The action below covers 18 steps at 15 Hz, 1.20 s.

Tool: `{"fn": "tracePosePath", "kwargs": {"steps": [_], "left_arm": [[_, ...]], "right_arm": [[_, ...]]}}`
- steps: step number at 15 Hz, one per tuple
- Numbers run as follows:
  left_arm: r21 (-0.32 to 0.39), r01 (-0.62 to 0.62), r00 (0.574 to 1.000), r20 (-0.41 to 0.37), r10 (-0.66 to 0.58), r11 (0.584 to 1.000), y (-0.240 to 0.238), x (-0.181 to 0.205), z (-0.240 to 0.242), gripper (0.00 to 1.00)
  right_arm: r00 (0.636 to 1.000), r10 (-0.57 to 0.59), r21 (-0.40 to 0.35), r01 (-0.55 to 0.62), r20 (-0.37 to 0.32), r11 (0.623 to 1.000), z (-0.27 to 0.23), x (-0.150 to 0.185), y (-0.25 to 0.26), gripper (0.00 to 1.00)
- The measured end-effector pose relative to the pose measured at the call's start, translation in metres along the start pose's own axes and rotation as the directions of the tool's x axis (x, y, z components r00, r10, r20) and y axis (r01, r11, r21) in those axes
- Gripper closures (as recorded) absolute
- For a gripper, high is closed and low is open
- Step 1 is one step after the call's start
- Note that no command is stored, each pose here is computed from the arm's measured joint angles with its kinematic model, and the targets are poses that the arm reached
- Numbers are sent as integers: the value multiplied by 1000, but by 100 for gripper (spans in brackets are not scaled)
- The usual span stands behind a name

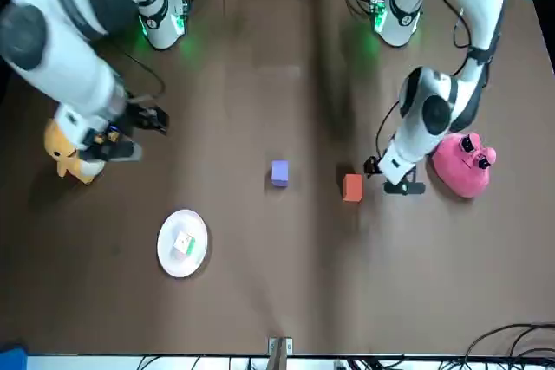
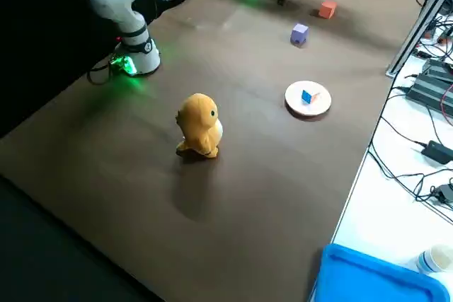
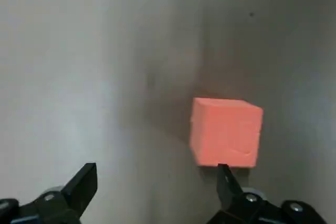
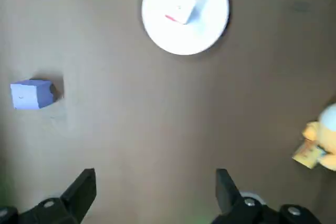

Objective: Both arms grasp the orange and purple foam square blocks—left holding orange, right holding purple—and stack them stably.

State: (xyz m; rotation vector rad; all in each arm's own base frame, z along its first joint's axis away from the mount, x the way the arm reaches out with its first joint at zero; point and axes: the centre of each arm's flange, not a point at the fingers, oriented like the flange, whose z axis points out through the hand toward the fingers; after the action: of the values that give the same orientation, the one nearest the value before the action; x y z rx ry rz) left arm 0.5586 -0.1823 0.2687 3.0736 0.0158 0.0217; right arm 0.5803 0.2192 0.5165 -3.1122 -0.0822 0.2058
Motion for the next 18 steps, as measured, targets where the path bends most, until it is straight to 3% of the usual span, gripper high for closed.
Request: {"fn": "tracePosePath", "kwargs": {"steps": [4, 9, 14, 16, 18], "left_arm": [[13, -19, 1000, -3, 19, 1000, -2, 2, 12, 0], [33, -267, 962, 68, 264, 963, -32, 10, 2, 0], [4, -385, 918, 106, 383, 923, -59, 19, -12, 0], [-51, -381, 912, 145, 385, 923, -62, 21, -18, 0], [-88, -437, 878, 174, 446, 895, -53, 25, -31, 0]], "right_arm": [[995, -85, -15, 86, 45, 996, 75, 12, -71, 0], [991, -105, -30, 108, 83, 994, 121, 10, -117, 0], [990, 128, -21, -127, 53, 992, 122, 12, -128, 0], [968, 245, -6, -245, 47, 970, 128, 11, -142, 0], [927, 372, 21, -373, 56, 927, 137, 11, -154, 0]]}}
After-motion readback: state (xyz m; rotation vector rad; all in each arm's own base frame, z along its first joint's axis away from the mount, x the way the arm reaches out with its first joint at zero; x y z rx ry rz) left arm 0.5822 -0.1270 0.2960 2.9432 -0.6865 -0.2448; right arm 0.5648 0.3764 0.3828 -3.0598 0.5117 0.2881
